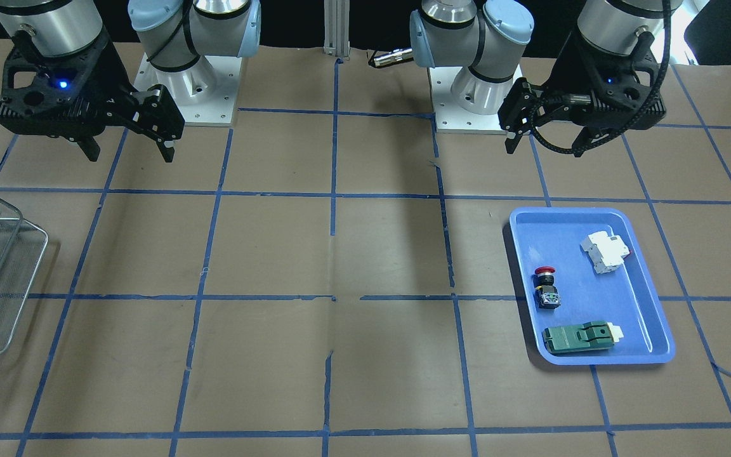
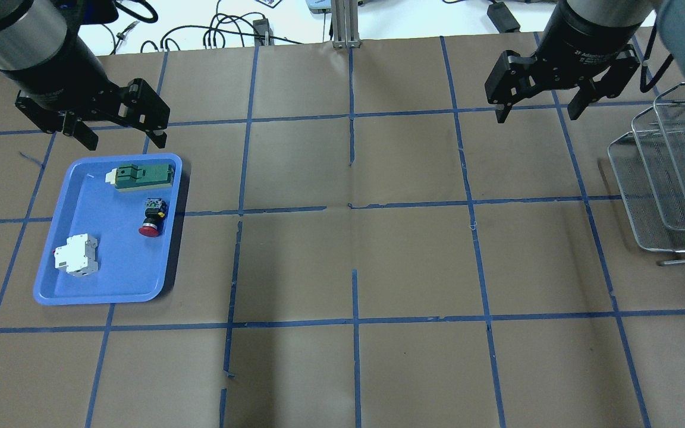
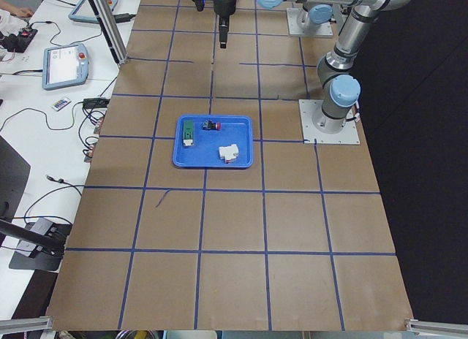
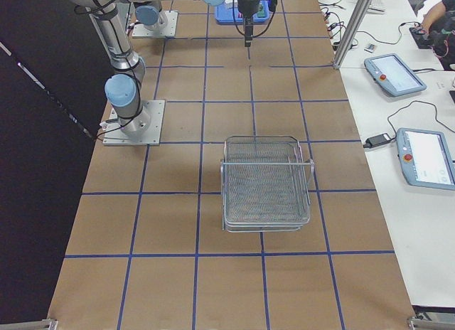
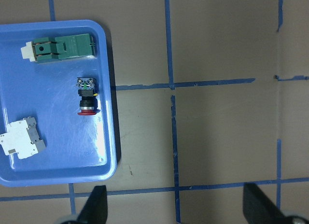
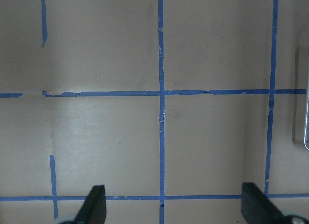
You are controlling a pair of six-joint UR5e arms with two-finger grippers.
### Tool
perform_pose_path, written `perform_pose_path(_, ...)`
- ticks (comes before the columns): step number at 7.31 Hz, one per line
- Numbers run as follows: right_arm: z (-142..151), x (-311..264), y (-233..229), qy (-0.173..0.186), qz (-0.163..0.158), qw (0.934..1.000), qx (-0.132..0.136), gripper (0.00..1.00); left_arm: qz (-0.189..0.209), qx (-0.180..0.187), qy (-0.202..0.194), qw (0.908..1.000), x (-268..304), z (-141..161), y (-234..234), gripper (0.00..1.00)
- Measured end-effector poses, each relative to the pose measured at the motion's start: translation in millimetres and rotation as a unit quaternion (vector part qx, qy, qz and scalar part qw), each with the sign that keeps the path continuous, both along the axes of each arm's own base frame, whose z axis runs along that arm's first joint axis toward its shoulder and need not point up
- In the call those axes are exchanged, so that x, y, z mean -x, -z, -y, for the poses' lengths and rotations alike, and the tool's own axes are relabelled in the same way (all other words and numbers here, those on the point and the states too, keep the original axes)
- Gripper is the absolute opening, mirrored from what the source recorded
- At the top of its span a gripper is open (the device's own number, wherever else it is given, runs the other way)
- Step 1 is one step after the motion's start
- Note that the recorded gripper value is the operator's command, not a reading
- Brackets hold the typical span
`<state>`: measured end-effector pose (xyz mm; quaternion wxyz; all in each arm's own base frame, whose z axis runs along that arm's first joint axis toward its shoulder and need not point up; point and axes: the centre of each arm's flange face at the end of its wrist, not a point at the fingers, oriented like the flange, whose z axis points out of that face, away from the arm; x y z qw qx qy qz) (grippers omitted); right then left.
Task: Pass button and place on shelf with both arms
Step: 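Move the left gripper down toward the red push-button on the blue tray, then lower the left gripper over the red push-button and close on its body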
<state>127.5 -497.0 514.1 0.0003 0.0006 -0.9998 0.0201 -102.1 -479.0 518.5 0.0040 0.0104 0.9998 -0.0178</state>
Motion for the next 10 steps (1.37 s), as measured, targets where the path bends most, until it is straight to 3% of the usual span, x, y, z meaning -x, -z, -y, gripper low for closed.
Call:
perform_pose_path(3, 0, 0, 0, 0.0, 0.0, 1.0, 0.0, 1.0, 0.006, -0.012, 0.013, 0.9998, 6, -2, 11, 1.0)
perform_pose_path(5, 0, 0, 0, -0.001, 0.0, 1.0, 0.001, 1.0, 0.001, -0.045, 0.035, 0.9984, -42, 1, 50, 1.0)
perform_pose_path(7, 0, 0, 0, -0.001, 0.0, 1.0, 0.001, 1.0, -0.011, -0.049, 0.038, 0.998, -130, 12, 127, 1.0)
perform_pose_path(10, 0, 0, 0, -0.002, 0.0, 1.0, 0.001, 1.0, -0.009, -0.037, 0.109, 0.9933, -171, 34, 249, 1.0)
